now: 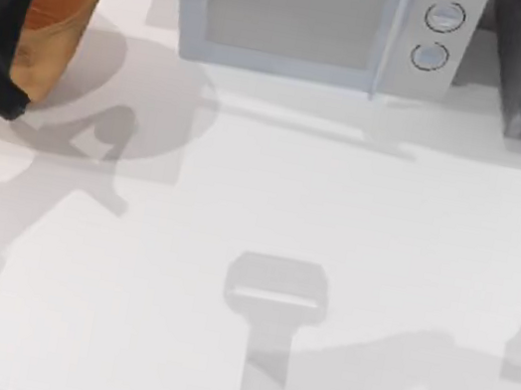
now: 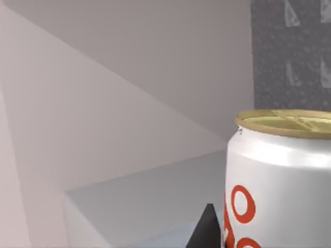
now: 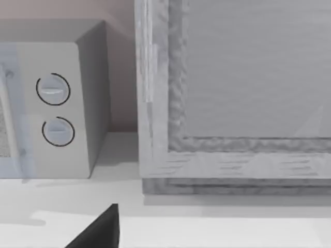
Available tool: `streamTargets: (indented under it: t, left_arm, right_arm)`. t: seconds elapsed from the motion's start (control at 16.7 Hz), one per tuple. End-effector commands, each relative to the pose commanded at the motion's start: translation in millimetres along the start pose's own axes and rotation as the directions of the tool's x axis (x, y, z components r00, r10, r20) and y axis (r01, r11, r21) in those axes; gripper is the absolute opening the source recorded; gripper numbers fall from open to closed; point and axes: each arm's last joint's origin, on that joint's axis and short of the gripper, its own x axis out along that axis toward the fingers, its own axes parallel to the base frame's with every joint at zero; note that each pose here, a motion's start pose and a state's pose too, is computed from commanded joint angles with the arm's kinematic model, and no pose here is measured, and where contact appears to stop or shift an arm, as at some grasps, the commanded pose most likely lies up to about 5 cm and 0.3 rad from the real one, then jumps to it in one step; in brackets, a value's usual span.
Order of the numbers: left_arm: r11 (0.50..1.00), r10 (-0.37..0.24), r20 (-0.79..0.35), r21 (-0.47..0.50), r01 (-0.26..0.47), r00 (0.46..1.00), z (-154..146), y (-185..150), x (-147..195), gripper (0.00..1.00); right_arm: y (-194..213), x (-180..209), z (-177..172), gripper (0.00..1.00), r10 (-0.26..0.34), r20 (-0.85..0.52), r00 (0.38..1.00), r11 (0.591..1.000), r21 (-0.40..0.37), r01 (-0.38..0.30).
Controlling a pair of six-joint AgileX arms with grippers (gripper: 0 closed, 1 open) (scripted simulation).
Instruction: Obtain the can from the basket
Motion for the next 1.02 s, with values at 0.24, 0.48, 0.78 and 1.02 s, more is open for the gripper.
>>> streamTargets:
  t: [0.24,0.48,0.78,1.02]
  left_arm:
    - [0.974,-0.227,0.031,0.018,0.227,0.973,-14.8,18.7,61.7,0.0]
    - [0.898,-0.441,0.023,0.014,0.441,0.897,-64.6,29.6,115.0,0.0]
    - [0.761,-0.648,-0.002,-0.029,0.648,0.761,-150.3,28.0,151.3,0.0]
    - [0.65,-0.758,-0.017,-0.089,0.754,0.652,-214.4,18.3,156.6,0.0]
  right_arm:
    - [0.0,0.0,0.0,1.0,0.0,0.0,1.0,1.0,0.0,0.0]
    - [0.0,0.0,0.0,1.0,0.0,0.0,1.0,1.0,0.0,0.0]
    - [0.0,0.0,0.0,1.0,0.0,0.0,1.0,1.0,0.0,0.0]
    - [0.0,0.0,0.0,1.0,0.0,0.0,1.0,1.0,0.0,0.0]
